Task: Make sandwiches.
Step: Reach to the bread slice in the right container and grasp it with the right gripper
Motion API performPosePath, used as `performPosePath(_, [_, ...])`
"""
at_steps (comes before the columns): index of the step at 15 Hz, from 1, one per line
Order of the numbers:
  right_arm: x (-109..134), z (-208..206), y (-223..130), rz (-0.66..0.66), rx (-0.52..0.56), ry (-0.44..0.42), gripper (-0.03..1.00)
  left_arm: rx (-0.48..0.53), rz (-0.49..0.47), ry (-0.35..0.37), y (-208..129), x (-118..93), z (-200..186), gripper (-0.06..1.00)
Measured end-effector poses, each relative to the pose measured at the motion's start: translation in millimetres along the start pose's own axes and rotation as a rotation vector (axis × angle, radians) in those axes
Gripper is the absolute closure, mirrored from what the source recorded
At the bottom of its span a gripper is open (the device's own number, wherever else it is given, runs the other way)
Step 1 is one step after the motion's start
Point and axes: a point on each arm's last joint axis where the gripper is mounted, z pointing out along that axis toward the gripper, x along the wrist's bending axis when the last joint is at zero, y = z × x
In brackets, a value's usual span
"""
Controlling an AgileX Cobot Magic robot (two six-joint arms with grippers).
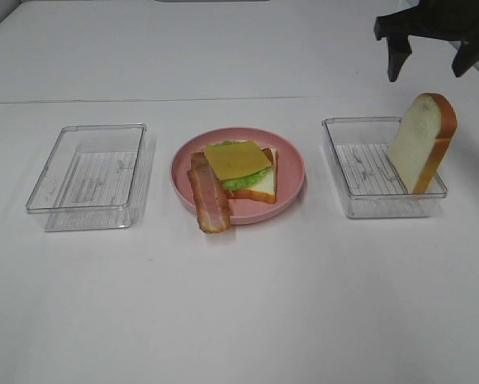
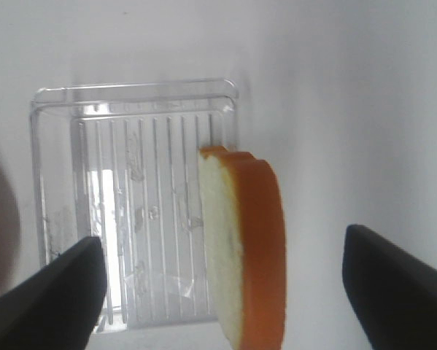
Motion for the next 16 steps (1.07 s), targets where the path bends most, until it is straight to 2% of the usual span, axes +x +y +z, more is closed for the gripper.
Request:
performPosePath(3, [-21, 1, -3, 0.037, 0.065, 0.025, 0.15, 0.0, 0.0, 0.0, 0, 0, 0, 0.18])
performPosePath(6, [-18, 7, -4, 0.008, 0.087, 0.068, 0.15, 0.0, 0.0, 0.0, 0, 0, 0, 0.18])
performPosePath(10, [-16, 37, -5, 0.007, 0.162, 0.065, 0.15, 0.0, 0.0, 0.0, 0, 0, 0, 0.18])
performPosePath(11, [-16, 45, -5, 0.007, 0.178, 0.065, 0.19, 0.0, 0.0, 0.0, 0, 0, 0, 0.18])
performPosePath(13, [-15, 52, -5, 0.006, 0.194, 0.063, 0.31, 0.0, 0.0, 0.0, 0, 0, 0, 0.18])
performPosePath(14, [-15, 55, -6, 0.006, 0.201, 0.063, 0.44, 0.0, 0.0, 0.0, 0, 0, 0, 0.18])
performPosePath(16, [-15, 55, -6, 0.009, 0.201, 0.063, 0.78, 0.0, 0.0, 0.0, 0, 0, 0, 0.18])
